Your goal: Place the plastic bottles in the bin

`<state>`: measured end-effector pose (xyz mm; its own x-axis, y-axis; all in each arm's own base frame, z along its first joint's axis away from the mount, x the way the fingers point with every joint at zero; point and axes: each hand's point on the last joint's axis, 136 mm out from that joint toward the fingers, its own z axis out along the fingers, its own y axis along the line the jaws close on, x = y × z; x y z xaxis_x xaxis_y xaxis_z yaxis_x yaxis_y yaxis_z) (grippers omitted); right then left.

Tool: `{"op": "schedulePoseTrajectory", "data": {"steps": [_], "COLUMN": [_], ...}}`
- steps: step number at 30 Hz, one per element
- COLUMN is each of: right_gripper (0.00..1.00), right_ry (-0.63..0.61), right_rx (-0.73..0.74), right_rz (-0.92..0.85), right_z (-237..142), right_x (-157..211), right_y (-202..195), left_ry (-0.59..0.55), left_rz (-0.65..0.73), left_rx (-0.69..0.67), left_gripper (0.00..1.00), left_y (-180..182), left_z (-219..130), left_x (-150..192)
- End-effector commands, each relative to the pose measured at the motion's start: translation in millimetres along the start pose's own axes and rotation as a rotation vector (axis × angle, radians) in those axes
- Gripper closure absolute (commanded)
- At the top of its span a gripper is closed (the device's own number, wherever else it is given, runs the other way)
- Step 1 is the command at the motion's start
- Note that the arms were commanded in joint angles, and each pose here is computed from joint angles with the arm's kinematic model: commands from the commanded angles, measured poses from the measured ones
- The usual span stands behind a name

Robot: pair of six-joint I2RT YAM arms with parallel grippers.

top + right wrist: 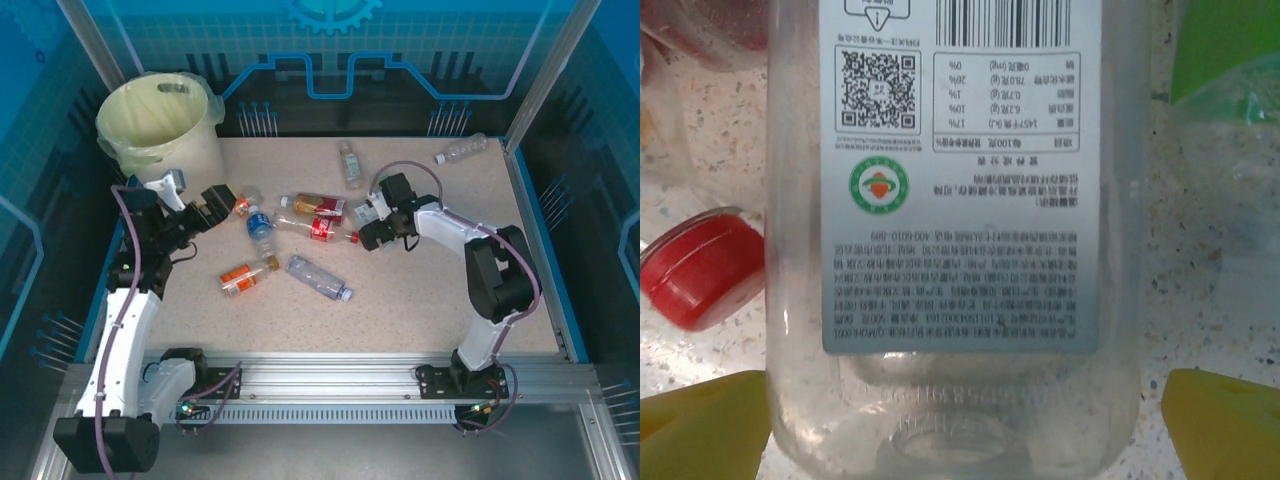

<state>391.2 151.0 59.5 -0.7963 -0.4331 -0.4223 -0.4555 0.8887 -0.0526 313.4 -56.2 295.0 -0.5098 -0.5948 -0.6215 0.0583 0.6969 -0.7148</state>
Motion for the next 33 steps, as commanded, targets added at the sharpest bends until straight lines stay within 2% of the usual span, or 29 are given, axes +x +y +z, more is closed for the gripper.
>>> {"op": "schedulePoseTrajectory", "data": {"steps": [1, 9, 14, 18, 21, 28, 33], "right_gripper": [0.00, 0.02, 0.19, 0.25, 0.28, 0.32, 0.34], "right_ry": [0.045, 0.107, 0.092, 0.049, 0.005, -0.190, -0.343], "right_rx": [0.006, 0.010, 0.013, 0.031, 0.061, 0.086, -0.051], "right_rz": [-0.032, -0.057, -0.053, -0.045, -0.028, -0.011, -0.038], "right_z": [7.8, 19.9, 15.2, -3.2, -25.9, -89.8, -125.8], "right_x": [0.7, 6.6, 6.5, 2.4, -1.0, -17.2, -31.4], "right_y": [-2.8, -0.3, 0.4, -0.1, -1.3, 11.5, 40.1], "left_ry": [0.001, 0.058, 0.095, 0.140, 0.172, 0.189, 0.239], "left_rz": [-0.028, -0.010, 0.000, 0.027, 0.050, 0.083, 0.073], "left_rx": [0.067, 0.090, 0.120, 0.179, 0.221, 0.261, 0.349], "left_gripper": [0.01, 0.01, 0.01, 0.01, 0.01, 0.01, 0.01], "left_y": [-7.9, -13.1, -20.1, -35.9, -52.4, -80.3, -100.4], "left_z": [4.5, 20.8, 34.0, 52.6, 70.9, 112.1, 124.1], "left_x": [5.7, 19.2, 28.1, 39.0, 47.7, 78.7, 94.6]}}
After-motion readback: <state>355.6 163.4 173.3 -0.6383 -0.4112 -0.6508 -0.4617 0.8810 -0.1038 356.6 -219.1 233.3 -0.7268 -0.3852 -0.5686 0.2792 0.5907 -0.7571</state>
